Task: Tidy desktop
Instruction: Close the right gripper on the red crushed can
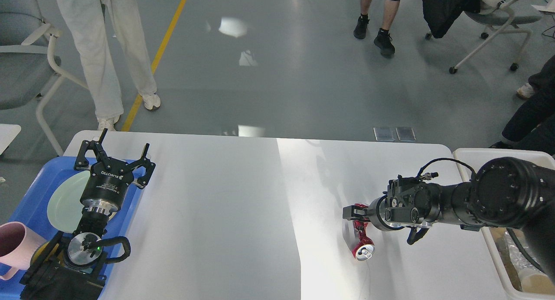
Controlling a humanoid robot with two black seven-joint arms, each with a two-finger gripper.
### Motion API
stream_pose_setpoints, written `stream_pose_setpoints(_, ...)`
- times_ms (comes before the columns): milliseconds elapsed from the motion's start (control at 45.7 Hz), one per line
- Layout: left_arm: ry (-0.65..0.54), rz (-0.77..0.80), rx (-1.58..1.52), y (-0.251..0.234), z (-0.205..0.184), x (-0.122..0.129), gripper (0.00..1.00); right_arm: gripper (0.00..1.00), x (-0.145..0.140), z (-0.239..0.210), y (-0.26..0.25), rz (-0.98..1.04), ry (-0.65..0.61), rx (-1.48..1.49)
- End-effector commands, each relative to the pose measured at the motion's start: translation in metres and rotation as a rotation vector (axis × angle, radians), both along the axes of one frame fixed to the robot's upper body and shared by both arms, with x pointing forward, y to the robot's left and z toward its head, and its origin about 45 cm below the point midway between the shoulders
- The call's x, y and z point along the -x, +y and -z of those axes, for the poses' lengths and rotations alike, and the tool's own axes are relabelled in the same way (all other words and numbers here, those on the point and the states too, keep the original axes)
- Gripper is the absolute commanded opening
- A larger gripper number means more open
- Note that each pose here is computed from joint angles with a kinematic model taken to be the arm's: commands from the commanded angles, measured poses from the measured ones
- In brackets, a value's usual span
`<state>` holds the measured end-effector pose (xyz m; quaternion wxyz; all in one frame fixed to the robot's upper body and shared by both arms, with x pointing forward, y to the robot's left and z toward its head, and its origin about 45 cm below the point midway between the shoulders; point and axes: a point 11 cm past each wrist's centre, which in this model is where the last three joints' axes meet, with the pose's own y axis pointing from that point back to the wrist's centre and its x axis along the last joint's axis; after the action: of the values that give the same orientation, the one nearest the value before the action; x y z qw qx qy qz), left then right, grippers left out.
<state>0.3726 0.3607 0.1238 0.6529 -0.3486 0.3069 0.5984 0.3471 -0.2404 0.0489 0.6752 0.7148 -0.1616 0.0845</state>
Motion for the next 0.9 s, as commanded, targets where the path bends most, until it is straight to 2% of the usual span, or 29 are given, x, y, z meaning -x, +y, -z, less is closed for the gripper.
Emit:
stream_pose_setpoints(0, 0.000, -0.001, -0.002, 0.001, 0.000, 0.000, 0.97, 0.96, -0.002, 0.003, 0.008, 0.016, -0.016, -0.029)
stream_pose_setpoints(153, 0.000, 0.000, 0.001, 0.000, 0.000, 0.000, 0.97, 0.85, 0.000, 0.006, 0.007, 0.025, -0.026, -0.032)
stream_pose_setpoints(307, 0.001, 0.001, 0.001, -0.001, 0.000, 0.000, 0.97, 0.51, 0.001, 0.007, 0.008, 0.031, -0.022, -0.034)
stream_pose_setpoints(416, 0.002, 0.001, 0.001, -0.001, 0.001, 0.000, 0.97, 0.44, 0.002, 0.008, 0.007, 0.032, -0.020, -0.033)
stream_pose_setpoints(504, 0.000, 0.000, 0.001, 0.000, 0.000, 0.000, 0.97, 0.22, 0.003, 0.009, 0.009, 0.029, -0.018, -0.034)
stream_pose_setpoints(547, 0.000, 0.000, 0.001, 0.000, 0.000, 0.000, 0.97, 0.04, 0.006, 0.010, 0.011, 0.024, -0.007, -0.037)
stream_pose_setpoints(569, 0.000, 0.000, 0.001, 0.000, 0.000, 0.000, 0.97, 0.00, 0.007, 0.011, 0.011, 0.022, -0.005, -0.037)
stream_pose_setpoints(876, 0.000, 0.000, 0.001, 0.000, 0.000, 0.000, 0.97, 0.00, 0.013, 0.008, 0.011, 0.054, 0.023, -0.052)
